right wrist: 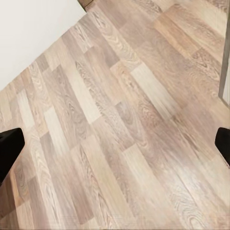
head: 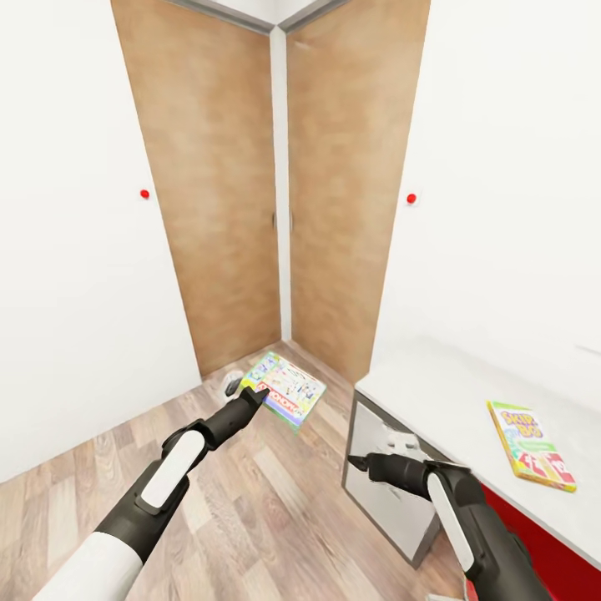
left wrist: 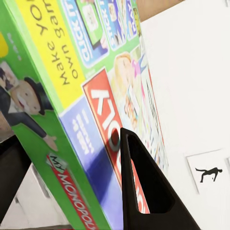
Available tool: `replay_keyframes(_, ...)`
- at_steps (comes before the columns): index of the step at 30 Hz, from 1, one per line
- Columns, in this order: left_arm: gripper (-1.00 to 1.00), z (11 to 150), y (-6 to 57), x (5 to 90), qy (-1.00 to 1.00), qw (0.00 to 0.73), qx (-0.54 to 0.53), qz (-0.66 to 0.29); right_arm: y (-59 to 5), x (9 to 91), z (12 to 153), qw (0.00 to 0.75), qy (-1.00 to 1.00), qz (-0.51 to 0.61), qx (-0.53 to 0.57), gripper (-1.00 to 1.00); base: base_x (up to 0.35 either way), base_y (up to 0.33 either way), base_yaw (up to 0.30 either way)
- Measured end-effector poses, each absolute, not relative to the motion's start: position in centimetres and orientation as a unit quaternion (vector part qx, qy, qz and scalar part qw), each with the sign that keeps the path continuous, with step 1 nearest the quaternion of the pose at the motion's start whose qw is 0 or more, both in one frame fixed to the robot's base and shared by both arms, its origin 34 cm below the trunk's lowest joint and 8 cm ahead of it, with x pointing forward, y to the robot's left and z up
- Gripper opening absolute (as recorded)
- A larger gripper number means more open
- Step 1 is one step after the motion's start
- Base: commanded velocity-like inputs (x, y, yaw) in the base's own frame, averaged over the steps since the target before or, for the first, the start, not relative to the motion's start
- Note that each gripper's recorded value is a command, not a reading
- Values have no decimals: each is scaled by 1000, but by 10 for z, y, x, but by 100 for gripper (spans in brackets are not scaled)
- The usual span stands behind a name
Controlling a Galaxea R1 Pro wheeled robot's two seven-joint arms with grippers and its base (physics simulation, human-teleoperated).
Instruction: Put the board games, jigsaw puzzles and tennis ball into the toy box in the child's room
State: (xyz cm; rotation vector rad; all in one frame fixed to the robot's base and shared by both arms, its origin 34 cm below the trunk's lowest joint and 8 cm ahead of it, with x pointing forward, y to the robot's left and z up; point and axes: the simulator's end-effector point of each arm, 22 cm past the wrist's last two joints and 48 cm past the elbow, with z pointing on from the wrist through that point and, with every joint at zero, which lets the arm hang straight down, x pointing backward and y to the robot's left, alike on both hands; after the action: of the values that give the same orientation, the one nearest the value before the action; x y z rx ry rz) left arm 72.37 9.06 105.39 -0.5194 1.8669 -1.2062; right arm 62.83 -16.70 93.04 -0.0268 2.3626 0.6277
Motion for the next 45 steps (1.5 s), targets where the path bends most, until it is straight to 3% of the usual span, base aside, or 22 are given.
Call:
replay_keyframes(10,-100,1077,85,724,732,430,-195,-491,-185,620,956,379,897,225,-24,100,222,0,0)
replay_keyframes(31,-100,1092,80,716,725,438,-183,-499,-237,606,1003,405,893,199,-4,100,22,0,-6)
replay_keyframes(45,-100,1092,79,716,725,438,-182,-500,-244,602,1022,414,874,252,-15,100,0,0,-215)
